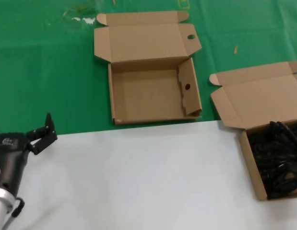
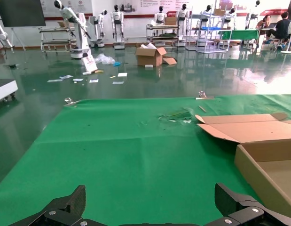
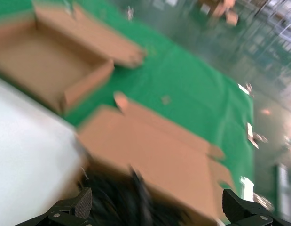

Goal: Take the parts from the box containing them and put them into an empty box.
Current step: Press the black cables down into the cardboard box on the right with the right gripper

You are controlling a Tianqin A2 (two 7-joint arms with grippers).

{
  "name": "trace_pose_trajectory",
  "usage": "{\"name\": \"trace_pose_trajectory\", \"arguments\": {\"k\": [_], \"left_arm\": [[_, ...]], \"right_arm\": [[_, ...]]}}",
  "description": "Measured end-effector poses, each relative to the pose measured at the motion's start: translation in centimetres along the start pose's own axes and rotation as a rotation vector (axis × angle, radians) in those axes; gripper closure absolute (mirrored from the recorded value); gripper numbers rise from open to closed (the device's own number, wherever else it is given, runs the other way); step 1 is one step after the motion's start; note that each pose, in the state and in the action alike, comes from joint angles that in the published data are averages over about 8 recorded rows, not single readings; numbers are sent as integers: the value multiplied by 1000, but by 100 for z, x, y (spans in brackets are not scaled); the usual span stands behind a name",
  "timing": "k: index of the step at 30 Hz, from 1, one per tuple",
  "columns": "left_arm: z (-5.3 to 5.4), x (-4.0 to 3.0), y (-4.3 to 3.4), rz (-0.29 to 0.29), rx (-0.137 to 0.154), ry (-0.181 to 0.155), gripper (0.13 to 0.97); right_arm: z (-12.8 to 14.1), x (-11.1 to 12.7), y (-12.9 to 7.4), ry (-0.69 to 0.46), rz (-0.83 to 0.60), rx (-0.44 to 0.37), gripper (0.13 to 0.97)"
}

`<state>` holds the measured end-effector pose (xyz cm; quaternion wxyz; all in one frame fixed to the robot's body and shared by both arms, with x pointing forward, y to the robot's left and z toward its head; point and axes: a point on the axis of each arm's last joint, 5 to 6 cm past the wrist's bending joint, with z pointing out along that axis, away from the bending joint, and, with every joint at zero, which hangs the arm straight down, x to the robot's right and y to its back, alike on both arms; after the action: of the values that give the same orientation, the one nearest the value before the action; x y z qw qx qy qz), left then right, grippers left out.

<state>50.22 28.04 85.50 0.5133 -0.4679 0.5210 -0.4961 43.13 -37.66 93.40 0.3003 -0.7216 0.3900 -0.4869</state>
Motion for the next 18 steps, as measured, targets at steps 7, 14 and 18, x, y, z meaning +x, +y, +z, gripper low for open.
{"name": "trace_pose_trajectory", "arguments": {"k": [7,14,18], "left_arm": [[0,0,0,0,0,0,132],[0,0,0,0,0,0,132],[0,0,0,0,0,0,132]], "right_arm": [[-41,333,77,37,-143,-161,130],[-1,572,195,59,-182,-231,130],[15,623,211,37,-176,-232,131]]}}
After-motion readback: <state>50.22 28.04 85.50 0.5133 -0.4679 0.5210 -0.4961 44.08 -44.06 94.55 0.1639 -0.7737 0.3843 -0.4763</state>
